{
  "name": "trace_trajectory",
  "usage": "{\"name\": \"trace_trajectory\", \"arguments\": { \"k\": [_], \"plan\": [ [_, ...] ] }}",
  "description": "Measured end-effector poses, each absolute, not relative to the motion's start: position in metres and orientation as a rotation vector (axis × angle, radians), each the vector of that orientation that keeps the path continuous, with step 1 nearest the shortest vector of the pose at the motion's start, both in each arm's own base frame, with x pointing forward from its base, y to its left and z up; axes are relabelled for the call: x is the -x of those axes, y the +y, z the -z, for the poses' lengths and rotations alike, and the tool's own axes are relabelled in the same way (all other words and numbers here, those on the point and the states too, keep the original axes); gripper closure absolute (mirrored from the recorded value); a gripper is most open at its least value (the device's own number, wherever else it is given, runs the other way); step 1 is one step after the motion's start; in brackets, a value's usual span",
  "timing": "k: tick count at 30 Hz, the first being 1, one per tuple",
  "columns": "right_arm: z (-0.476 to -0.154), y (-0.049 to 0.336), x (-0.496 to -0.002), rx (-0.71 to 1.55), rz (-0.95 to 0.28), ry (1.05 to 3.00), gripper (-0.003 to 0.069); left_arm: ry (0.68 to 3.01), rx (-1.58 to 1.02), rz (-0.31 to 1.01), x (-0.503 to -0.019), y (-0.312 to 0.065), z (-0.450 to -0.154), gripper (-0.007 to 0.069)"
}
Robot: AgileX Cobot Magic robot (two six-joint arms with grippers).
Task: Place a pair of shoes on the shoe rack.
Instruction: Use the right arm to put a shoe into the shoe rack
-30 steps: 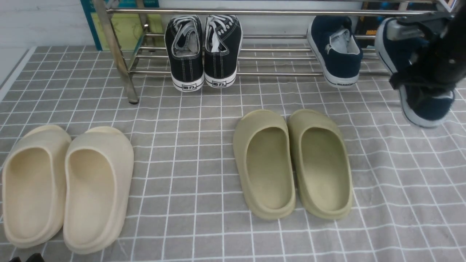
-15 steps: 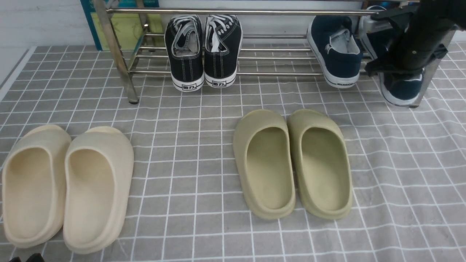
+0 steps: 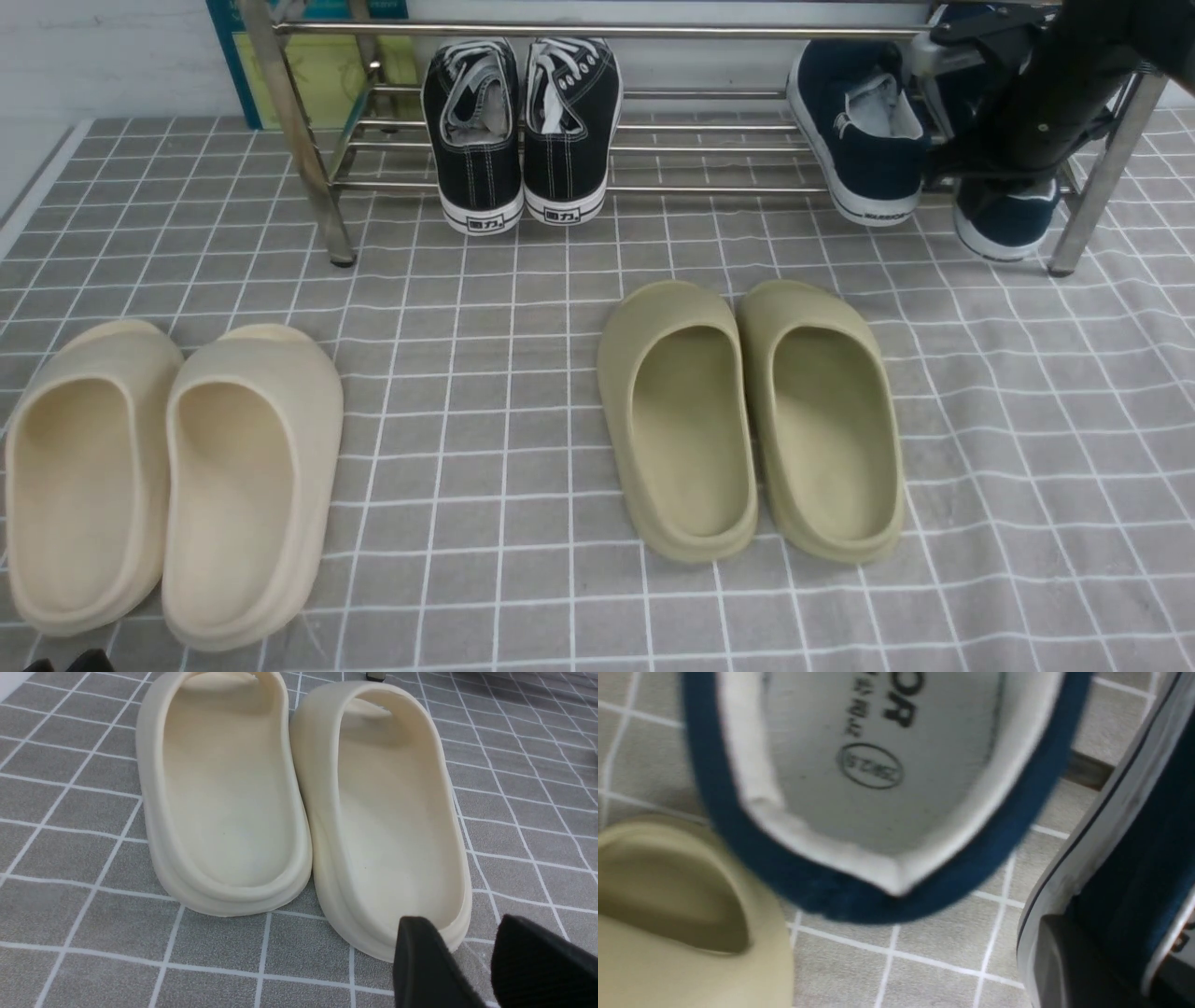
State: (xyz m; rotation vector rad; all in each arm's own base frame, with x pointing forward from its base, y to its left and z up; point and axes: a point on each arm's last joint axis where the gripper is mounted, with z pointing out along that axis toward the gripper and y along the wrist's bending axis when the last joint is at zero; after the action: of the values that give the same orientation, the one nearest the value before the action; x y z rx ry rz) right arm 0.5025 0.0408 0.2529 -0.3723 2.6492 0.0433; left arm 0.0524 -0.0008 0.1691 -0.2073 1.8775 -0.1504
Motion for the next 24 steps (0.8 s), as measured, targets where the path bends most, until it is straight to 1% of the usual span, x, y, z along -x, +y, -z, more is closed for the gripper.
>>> {"name": "trace_trajectory", "arguments": {
  "k": [9,12,15,20,22,24],
  "plan": [
    [-0.253,0.041,-0.503,0.387,-0.043,2.641,0.0621,1.878,0.207,0.15,-0.052,-0.001,-0.169,0.0386],
    [-0.254,0.041,-0.503,0.39,-0.037,2.643,0.0587,1.878,0.207,0.15,-0.052,-0.001,-0.169,0.0386],
    [-0.261,0.041,-0.504,0.383,-0.034,2.624,0.0525,1.878,0.207,0.15,-0.052,-0.001,-0.169,0.0386],
    [-0.29,0.041,-0.499,0.343,-0.046,2.618,0.0335,1.878,0.207,0.15,-0.052,-0.001,-0.169,0.0386],
    [-0.303,0.041,-0.498,0.339,-0.046,2.594,0.0289,1.878,0.207,0.15,-0.052,-0.001,-0.169,0.0386],
    [-0.314,0.041,-0.495,0.325,-0.052,2.571,0.0263,1.878,0.207,0.15,-0.052,-0.001,-0.169,0.0386]
  ]
}}
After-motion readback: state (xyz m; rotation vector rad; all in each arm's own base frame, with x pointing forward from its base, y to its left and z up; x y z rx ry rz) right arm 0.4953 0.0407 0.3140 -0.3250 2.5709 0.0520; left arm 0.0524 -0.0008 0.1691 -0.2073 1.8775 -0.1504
